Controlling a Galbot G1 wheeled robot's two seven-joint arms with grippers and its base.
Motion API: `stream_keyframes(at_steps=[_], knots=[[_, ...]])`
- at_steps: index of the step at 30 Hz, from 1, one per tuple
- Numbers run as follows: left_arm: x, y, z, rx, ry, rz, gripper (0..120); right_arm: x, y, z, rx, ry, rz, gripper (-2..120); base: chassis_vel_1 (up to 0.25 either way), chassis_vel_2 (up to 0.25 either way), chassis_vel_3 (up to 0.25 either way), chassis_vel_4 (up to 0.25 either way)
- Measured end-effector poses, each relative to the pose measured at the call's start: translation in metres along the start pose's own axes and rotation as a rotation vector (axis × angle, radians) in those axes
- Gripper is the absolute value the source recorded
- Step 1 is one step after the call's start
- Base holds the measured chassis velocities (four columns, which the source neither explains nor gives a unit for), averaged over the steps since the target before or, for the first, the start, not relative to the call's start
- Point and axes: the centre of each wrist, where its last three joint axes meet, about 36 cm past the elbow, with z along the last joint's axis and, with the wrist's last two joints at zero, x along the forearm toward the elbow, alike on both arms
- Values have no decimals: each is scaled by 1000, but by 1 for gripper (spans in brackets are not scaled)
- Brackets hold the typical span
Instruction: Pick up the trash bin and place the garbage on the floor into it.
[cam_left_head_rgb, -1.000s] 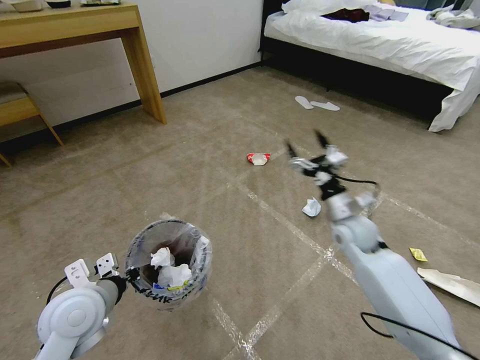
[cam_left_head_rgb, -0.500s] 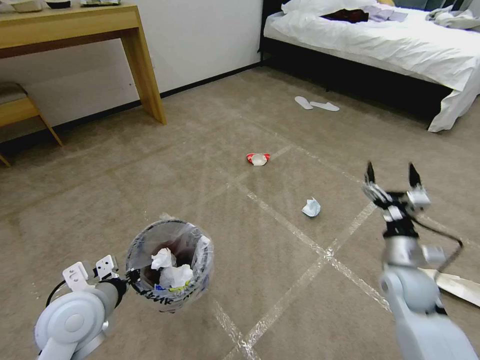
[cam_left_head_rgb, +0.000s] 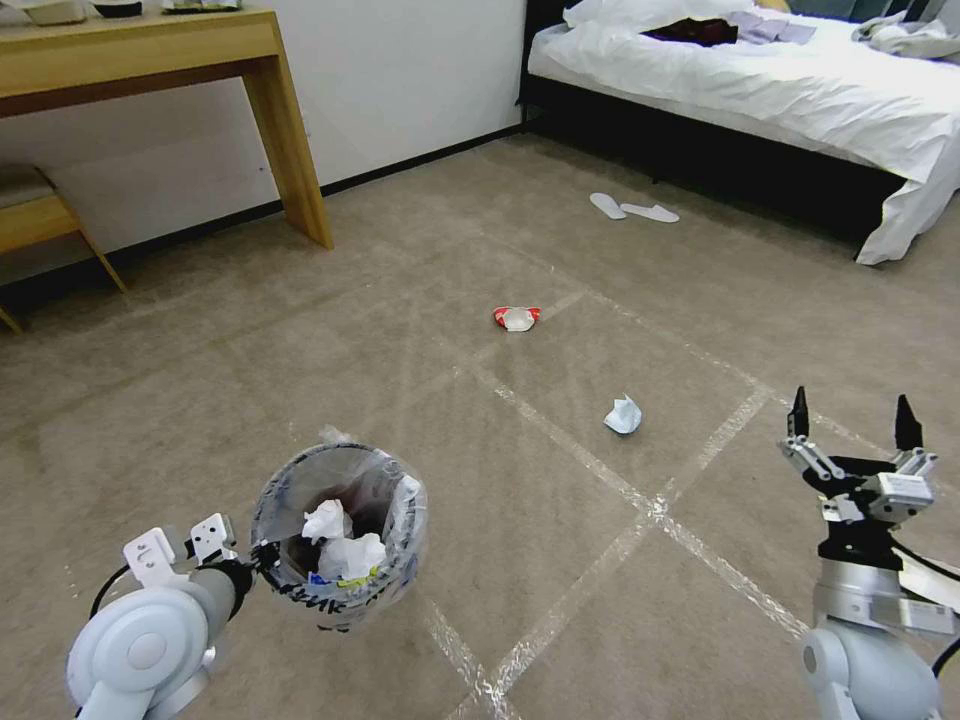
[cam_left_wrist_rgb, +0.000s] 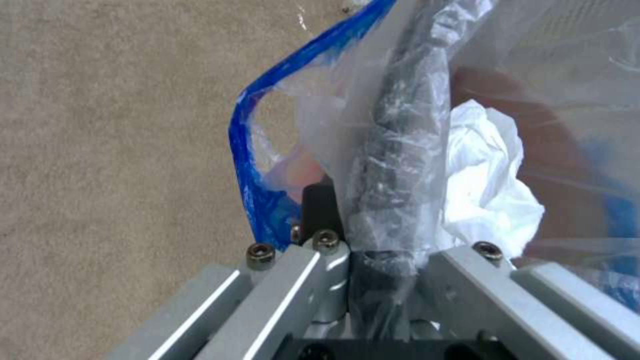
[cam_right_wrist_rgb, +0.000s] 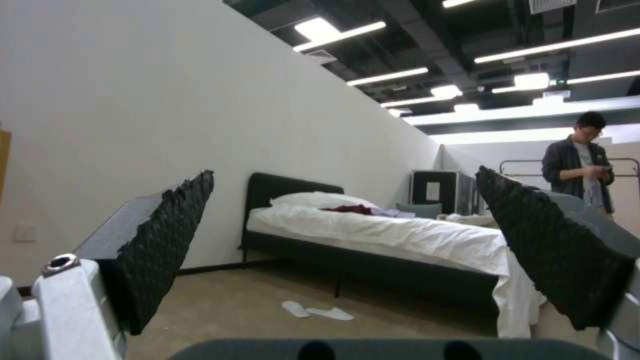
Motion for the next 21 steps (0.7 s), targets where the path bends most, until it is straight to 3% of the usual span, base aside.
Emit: stream_keyframes(at_steps=[21], knots=[[-3, -1, 3, -1, -9, -4, 0, 2, 10, 15, 2, 13, -30, 100, 0, 0, 0, 0]])
